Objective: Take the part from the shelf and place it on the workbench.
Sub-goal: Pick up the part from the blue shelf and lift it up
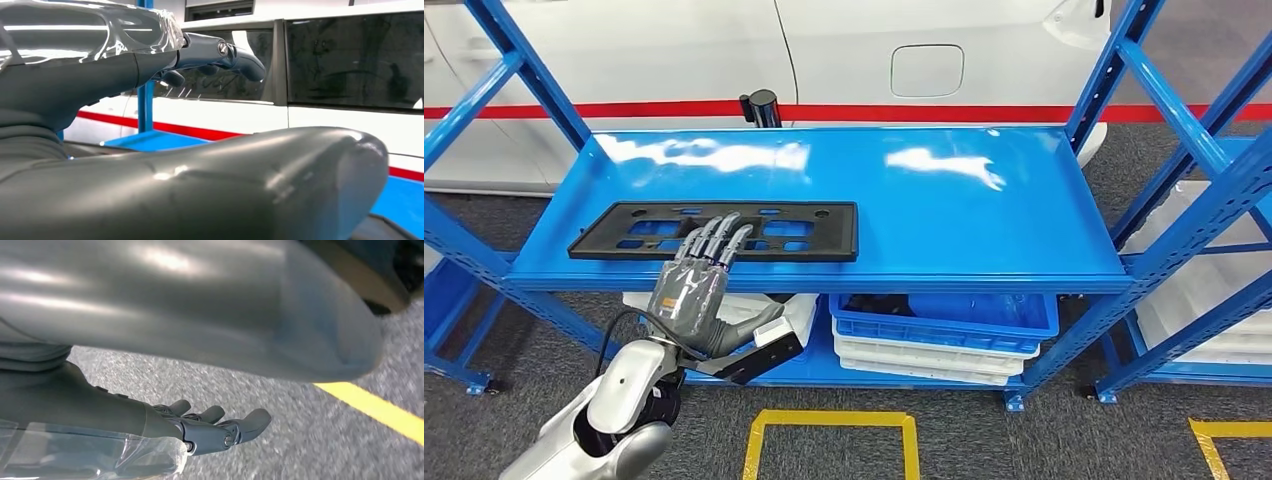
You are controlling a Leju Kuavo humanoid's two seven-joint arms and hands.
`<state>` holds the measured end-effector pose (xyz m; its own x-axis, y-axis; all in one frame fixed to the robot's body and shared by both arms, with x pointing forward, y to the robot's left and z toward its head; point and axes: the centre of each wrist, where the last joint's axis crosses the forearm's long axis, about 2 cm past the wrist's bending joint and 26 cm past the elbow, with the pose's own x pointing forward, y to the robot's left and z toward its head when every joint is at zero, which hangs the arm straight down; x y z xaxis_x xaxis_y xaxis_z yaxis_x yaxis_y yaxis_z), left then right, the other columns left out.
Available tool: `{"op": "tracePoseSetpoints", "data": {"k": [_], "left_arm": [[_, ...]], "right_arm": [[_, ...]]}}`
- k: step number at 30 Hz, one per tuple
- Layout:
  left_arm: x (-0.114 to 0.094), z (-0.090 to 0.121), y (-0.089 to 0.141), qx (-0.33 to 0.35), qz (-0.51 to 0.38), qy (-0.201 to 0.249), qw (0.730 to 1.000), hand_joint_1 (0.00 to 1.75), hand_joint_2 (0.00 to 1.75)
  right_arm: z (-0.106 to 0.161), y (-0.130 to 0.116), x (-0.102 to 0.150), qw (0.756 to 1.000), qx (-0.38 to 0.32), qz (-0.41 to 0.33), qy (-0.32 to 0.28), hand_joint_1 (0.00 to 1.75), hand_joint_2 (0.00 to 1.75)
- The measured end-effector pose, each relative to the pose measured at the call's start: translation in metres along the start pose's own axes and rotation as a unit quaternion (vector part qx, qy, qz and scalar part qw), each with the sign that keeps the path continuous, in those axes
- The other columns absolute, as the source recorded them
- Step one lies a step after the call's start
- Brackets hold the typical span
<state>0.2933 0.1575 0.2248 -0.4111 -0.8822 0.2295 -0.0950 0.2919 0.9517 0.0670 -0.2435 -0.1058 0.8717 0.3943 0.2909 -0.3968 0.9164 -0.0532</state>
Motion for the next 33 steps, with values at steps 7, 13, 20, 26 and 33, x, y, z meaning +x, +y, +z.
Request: {"op": "tracePoseSetpoints", "data": {"k": [7, 13, 20, 26, 33], "left_arm": [[-0.0015, 0.0016, -0.0015, -0.003, -0.001, 0.002, 1.000, 0.00, 0.00], [-0.0026, 0.0009, -0.0005, -0.002, -0.002, 0.002, 1.000, 0.00, 0.00], [-0.0026, 0.0012, -0.0008, -0.004, 0.000, -0.002, 1.000, 0.00, 0.00], [-0.0027, 0.0007, -0.0002, -0.003, 0.000, -0.004, 1.000, 0.00, 0.00], [-0.0032, -0.0006, 0.0013, -0.003, 0.002, -0.004, 1.000, 0.00, 0.00]], "right_arm": [[0.0000, 0.0002, 0.0000, 1.000, 0.000, 0.000, -0.002, 0.00, 0.00], [0.0000, 0.0004, 0.0007, 1.000, 0.001, 0.000, -0.003, 0.00, 0.00], [0.0001, 0.0002, -0.0011, 1.000, 0.001, 0.000, -0.001, 0.00, 0.00], [0.0000, -0.0008, -0.0001, 1.000, 0.000, 0.000, -0.003, 0.00, 0.00], [-0.0001, -0.0008, 0.0004, 1.000, -0.001, 0.000, -0.005, 0.00, 0.00]]}}
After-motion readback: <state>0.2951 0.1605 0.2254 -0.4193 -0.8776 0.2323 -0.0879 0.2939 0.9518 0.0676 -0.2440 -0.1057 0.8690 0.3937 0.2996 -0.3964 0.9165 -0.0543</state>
